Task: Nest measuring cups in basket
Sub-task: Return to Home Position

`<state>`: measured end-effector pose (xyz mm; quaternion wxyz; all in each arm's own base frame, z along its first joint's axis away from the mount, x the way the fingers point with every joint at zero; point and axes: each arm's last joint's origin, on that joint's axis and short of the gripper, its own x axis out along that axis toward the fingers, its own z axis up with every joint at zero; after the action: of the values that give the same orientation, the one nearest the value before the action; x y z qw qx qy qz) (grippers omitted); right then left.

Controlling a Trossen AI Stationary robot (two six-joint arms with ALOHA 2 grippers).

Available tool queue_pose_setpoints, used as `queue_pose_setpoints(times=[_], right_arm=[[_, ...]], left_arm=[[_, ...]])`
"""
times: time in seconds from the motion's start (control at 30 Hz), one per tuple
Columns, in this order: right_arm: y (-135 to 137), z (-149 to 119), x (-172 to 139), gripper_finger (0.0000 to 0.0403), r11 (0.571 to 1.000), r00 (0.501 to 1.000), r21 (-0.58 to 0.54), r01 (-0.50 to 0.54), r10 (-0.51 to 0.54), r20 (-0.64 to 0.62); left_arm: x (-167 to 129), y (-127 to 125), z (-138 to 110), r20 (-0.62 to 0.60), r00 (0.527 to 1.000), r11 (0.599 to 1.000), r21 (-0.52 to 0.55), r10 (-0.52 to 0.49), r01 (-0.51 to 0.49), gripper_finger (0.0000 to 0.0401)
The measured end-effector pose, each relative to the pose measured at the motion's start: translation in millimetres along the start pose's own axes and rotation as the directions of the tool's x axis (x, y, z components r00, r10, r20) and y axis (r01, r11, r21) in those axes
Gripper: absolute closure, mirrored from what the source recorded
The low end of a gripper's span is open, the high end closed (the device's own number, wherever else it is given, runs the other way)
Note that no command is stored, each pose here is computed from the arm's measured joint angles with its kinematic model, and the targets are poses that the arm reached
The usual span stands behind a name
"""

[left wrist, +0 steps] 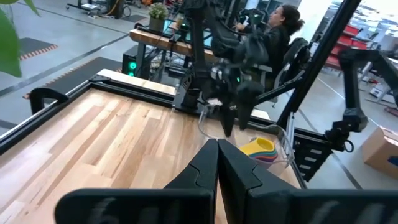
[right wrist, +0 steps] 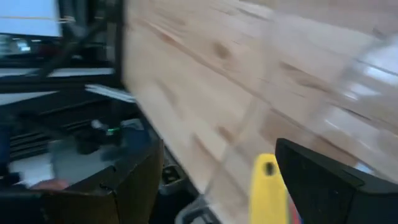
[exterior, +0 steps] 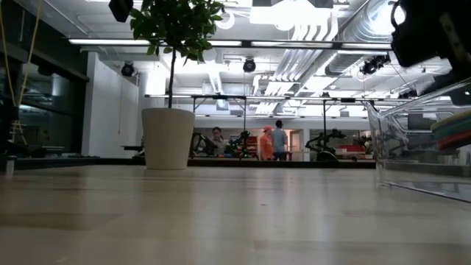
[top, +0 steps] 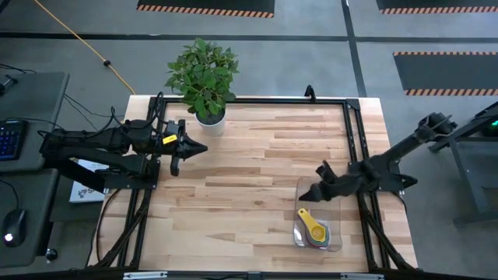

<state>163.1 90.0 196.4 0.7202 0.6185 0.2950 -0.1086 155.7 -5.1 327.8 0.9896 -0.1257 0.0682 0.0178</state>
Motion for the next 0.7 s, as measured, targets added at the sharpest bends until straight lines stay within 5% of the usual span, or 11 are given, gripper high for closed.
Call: queue_pose_setpoints(times=[0.23, 0.47, 0.7], right_arm=[[21.6, 10.0, -27.6, 0.0102, 0.967, 0.952, -0.077, -0.242, 0.252, 0.174], [47.3, 29.3, -47.7, 0.0102, 0.906, 0.694, -0.278, -0.318, 0.422, 0.583], [58.8, 48.6, -55.9, 0.0152, 0.875, 0.574, -0.406, -0.262, 0.48, 0.663]], left_arm=[[0.0, -0.1, 0.0, 0.0, 1.0, 1.0, 0.001, -0.002, 0.002, 0.0401], [-3.5, -1.5, 6.2, 0.062, 0.998, 1.0, -0.002, -0.019, 0.019, 0.0401], [-21.9, -2.9, 16.1, 0.165, 0.985, 0.999, 0.028, -0.046, 0.042, 0.0401]])
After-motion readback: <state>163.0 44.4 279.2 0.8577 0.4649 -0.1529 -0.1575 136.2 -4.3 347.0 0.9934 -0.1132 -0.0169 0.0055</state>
